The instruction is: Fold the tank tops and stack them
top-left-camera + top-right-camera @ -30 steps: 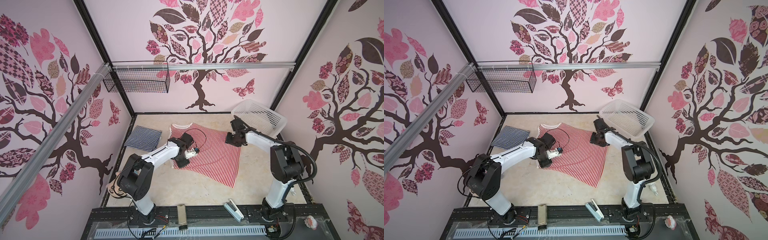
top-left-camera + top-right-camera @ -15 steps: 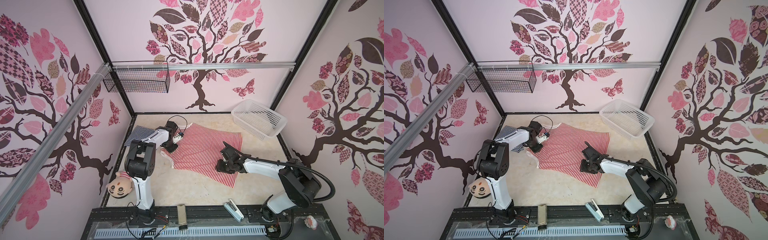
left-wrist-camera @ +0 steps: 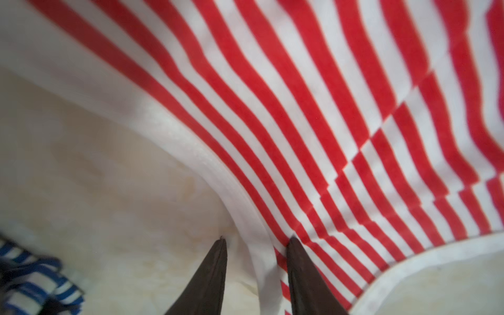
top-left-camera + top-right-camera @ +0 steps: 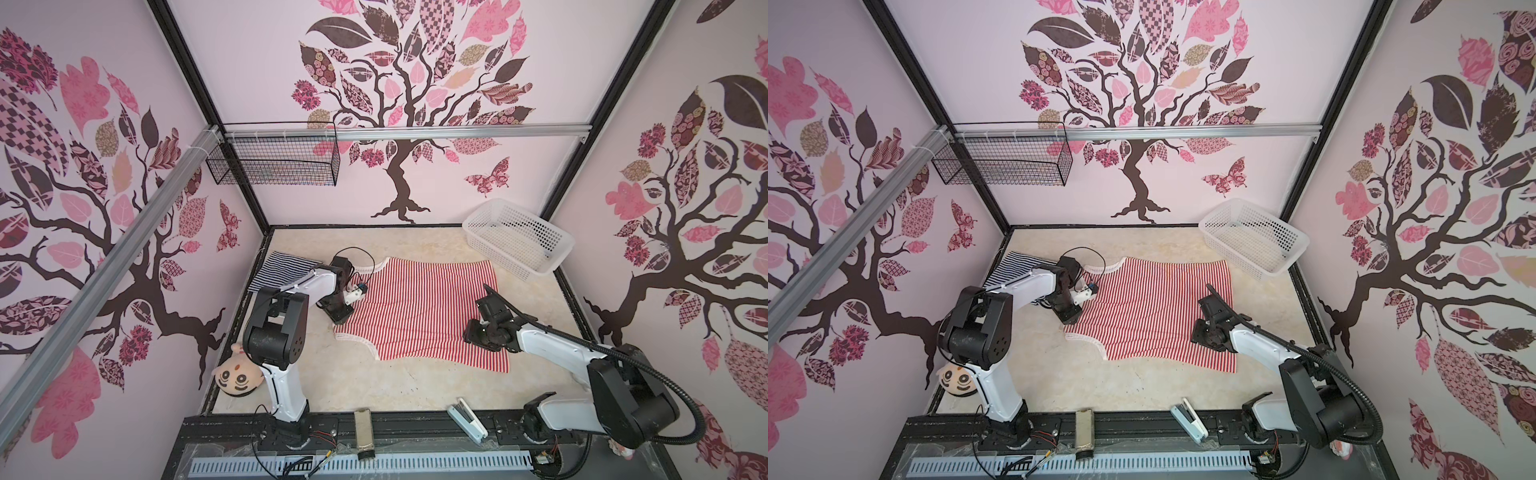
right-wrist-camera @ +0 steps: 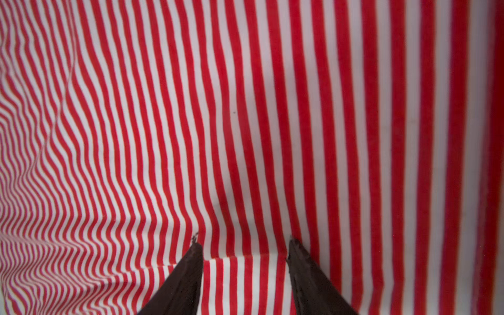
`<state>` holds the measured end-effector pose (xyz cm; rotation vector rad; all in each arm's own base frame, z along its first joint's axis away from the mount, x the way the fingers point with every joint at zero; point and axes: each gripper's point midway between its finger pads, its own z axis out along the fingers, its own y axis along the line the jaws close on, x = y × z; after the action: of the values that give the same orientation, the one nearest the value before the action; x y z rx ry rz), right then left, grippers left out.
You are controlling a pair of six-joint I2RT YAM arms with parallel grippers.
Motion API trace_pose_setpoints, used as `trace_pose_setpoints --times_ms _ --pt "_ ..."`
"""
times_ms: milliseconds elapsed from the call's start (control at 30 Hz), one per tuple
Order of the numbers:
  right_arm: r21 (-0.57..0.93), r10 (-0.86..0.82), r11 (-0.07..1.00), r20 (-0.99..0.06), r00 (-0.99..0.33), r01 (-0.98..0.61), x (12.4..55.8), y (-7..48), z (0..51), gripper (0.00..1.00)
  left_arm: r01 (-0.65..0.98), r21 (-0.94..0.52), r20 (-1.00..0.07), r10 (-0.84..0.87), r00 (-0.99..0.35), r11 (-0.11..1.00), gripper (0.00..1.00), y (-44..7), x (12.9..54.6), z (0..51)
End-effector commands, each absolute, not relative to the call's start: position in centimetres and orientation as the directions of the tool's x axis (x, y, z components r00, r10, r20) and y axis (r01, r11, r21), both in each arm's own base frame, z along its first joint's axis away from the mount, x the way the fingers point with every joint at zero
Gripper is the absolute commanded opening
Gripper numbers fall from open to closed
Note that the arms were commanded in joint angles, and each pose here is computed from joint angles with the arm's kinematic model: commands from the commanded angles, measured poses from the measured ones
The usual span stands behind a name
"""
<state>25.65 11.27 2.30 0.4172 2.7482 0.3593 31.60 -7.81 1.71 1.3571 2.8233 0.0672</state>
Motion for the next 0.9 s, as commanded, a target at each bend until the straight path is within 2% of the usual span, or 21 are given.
trace_pose_setpoints --times_ms 0,100,233,400,600,867 --pt "0.221 0.258 0.952 -0.217 -0.941 0.210 24.3 10.6 1.5 0.55 0.821 -0.072 0.051 0.824 -0.564 0.566 0.40 -9.0 26.8 1.7" --pt "0.318 0.243 0.934 -0.232 -0.942 0.163 25.6 12.6 3.5 0.56 0.808 -0.019 -0.015 0.808 -0.590 0.589 0.40 -9.5 28.1 3.6" --pt "0.414 0.270 0.901 -0.296 -0.916 0.132 26.8 13.8 7.5 0.59 0.736 0.143 -0.160 0.750 -0.642 0.661 0.42 -9.7 34.5 8.0" --pt "0.395 0.278 0.908 -0.309 -0.909 0.143 25.8 12.9 9.1 0.59 0.673 0.225 -0.275 0.709 -0.650 0.705 0.45 -10.5 41.2 10.8" --pt "0.341 0.285 0.924 -0.310 -0.907 0.173 23.3 11.0 8.5 0.59 0.630 0.213 -0.239 0.665 -0.707 0.747 0.47 -9.1 46.0 8.6" --pt "0.341 0.326 0.912 -0.261 -0.909 0.229 21.4 10.3 6.0 0.60 0.612 0.195 -0.222 0.643 -0.733 0.766 0.48 -8.0 47.6 5.8"
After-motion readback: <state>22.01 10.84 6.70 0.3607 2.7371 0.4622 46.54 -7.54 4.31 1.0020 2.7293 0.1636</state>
